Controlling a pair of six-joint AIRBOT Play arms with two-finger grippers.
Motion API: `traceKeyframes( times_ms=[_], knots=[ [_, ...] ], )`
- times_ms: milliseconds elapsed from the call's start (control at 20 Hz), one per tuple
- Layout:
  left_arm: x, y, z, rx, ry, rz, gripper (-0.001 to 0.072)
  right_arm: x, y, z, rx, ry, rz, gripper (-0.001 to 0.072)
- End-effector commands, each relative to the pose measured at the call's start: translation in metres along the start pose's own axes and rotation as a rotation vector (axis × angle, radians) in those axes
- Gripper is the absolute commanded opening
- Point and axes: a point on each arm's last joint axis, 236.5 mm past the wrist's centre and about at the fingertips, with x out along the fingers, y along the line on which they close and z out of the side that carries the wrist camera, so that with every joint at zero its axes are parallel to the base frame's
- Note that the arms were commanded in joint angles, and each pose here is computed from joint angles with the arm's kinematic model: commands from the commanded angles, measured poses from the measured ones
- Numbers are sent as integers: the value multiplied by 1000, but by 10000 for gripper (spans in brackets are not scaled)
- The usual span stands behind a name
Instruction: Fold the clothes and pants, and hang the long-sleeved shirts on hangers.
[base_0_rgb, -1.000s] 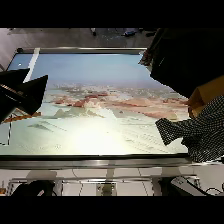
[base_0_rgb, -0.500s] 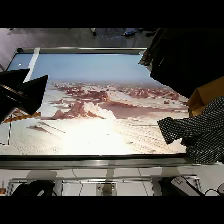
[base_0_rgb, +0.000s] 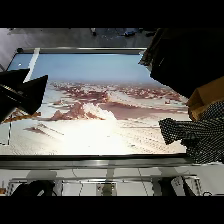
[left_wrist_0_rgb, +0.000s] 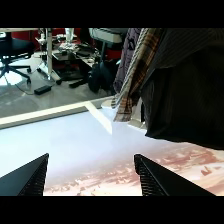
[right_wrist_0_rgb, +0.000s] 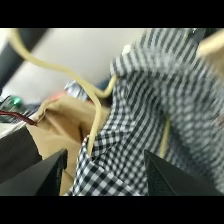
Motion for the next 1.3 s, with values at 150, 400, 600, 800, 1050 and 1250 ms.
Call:
traceKeyframes(
  times_ms=[150, 400, 600, 800, 1050, 1250],
  knots=[
    [0, 0, 0, 1, -1, 1, 618, -33, 32, 11, -84, -53, 126, 546],
    [0, 0, 0, 1, -1, 1, 618, -32, 30, 5, -82, -29, 117, 545],
    [0, 0, 0, 1, -1, 1, 618, -32, 30, 5, -82, -29, 117, 545],
    [0, 0, 0, 1, -1, 1, 618, -32, 30, 5, -82, -29, 117, 545],
    [0, 0, 0, 1, -1, 1, 618, -32, 30, 5, -82, -29, 117, 545],
    [0, 0, 0, 1, -1, 1, 618, -32, 30, 5, -82, -29, 117, 545]
  ],
)
